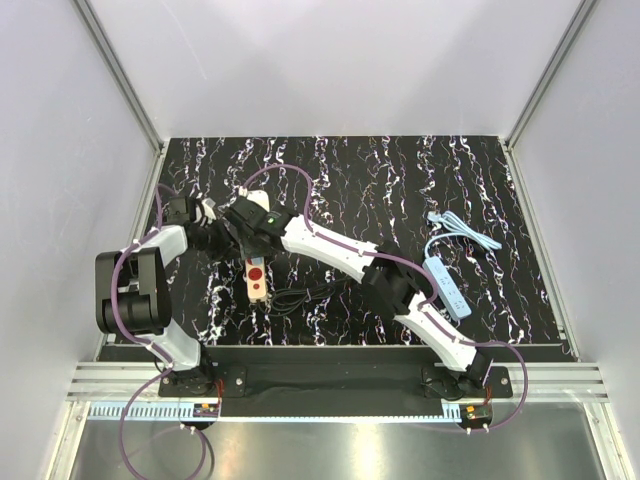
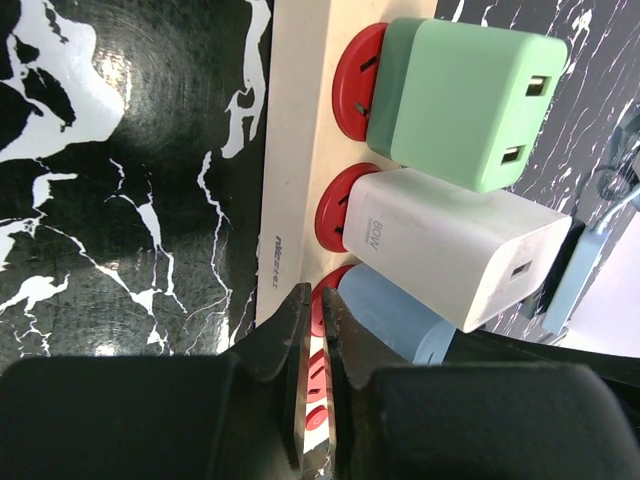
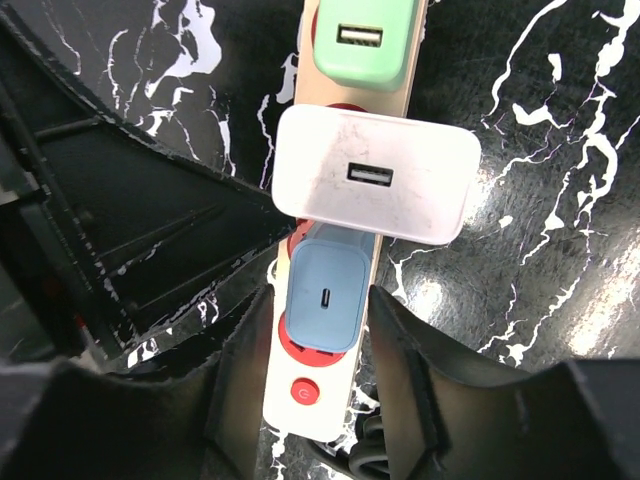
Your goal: Pull the plug off the socket
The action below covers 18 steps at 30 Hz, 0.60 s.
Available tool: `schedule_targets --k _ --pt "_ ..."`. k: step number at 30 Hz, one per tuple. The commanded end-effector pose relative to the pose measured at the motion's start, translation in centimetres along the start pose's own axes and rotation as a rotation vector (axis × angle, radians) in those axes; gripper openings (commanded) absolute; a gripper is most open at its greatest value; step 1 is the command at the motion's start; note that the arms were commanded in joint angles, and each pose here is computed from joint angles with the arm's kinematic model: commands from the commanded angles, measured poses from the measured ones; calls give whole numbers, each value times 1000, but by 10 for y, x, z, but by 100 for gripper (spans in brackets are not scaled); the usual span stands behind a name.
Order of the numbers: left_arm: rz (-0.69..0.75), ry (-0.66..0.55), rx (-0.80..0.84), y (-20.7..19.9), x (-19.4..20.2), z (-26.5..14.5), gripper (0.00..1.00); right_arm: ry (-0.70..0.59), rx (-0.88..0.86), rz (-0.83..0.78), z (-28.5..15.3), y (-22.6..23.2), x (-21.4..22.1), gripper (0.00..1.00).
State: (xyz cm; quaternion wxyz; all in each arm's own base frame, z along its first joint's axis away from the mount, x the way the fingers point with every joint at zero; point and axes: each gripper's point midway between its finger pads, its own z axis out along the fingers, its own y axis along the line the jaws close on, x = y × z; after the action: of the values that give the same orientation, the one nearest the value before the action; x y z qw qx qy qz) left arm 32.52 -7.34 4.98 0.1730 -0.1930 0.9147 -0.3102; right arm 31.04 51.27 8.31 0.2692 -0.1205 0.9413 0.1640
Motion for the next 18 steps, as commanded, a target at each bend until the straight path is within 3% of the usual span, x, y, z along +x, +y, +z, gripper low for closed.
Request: schedule_targets --k 1,8,18 --pt "18 -6 43 -8 -3 3 12 -40 -6 26 0 3 -15 48" --pt "25 6 46 -9 5 4 12 -41 5 32 5 1 -14 46" --pt "34 39 20 -6 16 16 11 -60 10 37 11 -1 -21 33"
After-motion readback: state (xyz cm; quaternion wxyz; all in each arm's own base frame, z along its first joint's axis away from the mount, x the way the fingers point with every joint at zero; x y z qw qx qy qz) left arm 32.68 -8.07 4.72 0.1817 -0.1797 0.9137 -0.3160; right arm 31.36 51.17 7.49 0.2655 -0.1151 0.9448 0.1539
